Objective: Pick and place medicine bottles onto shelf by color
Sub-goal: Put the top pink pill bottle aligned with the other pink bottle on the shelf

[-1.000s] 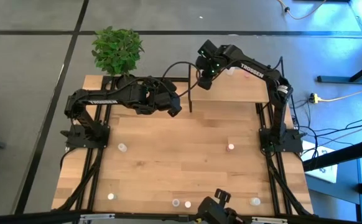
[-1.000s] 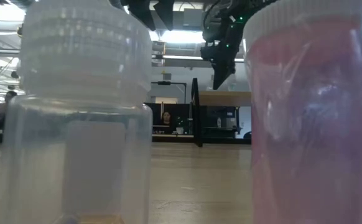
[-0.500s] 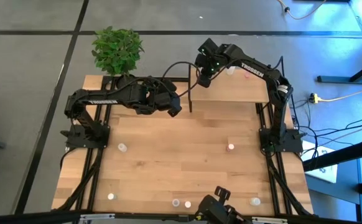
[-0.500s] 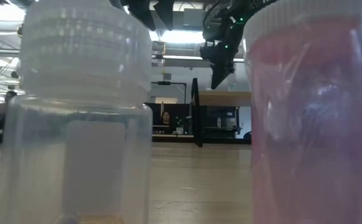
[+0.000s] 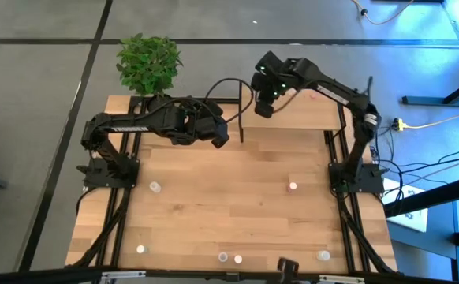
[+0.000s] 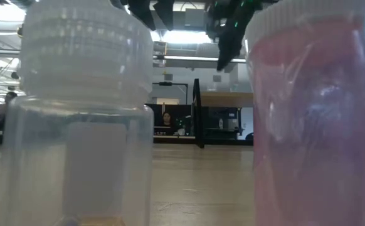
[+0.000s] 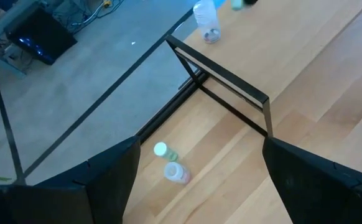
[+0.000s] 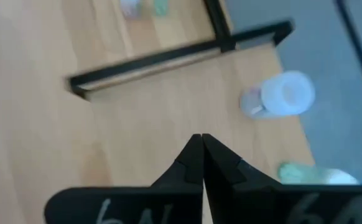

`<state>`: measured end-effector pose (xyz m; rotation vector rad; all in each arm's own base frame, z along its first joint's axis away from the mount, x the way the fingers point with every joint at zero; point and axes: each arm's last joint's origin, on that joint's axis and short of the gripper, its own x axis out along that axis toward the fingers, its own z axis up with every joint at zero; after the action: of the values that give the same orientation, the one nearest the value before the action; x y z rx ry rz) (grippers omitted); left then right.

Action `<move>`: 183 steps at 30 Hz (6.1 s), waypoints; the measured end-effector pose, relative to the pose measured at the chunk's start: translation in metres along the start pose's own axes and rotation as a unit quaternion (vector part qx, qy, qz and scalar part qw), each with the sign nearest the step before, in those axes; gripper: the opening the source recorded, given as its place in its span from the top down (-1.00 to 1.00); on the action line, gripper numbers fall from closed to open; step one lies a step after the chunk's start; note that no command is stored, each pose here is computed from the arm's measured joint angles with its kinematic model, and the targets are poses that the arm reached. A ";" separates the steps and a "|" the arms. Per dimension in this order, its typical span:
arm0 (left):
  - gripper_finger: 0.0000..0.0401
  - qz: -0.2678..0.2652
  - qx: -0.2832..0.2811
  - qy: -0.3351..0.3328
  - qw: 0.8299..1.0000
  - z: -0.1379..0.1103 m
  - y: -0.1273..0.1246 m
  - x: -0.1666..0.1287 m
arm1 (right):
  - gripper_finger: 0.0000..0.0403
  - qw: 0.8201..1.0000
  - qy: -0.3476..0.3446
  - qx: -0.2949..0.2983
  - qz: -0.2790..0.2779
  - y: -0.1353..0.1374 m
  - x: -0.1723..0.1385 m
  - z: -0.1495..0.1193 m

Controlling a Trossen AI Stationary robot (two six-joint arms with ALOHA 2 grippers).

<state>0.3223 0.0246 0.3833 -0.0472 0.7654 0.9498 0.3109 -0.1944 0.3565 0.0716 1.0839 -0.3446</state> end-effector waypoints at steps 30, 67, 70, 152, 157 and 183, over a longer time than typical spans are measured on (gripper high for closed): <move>-0.67 -0.253 0.097 0.059 0.961 -0.044 -0.011 -0.099 | 0.99 0.972 -0.104 -0.093 0.188 0.150 -0.172 -0.069; -0.67 -0.363 0.100 0.063 0.924 -0.073 -0.034 -0.150 | 0.85 0.973 0.116 0.013 0.197 0.228 -0.141 -0.162; -0.67 -0.366 0.079 0.064 0.925 -0.070 -0.035 -0.149 | 0.73 0.974 0.132 -0.001 0.186 0.225 -0.141 -0.166; -0.67 -0.339 0.044 0.059 0.938 -0.065 -0.032 -0.142 | 0.02 0.970 0.152 -0.134 0.136 0.211 0.026 -0.213; -0.67 -0.339 0.044 0.059 0.938 -0.065 -0.032 -0.142 | 0.02 0.970 0.151 -0.136 0.136 0.211 0.026 -0.213; -0.67 -0.339 0.044 0.059 0.938 -0.065 -0.032 -0.142 | 0.03 0.964 0.149 -0.159 0.151 0.213 0.026 -0.214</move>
<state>0.2607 -0.1190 0.4124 -0.2753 0.8223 0.2556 0.2053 0.0485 0.2097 0.0016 1.3935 0.1214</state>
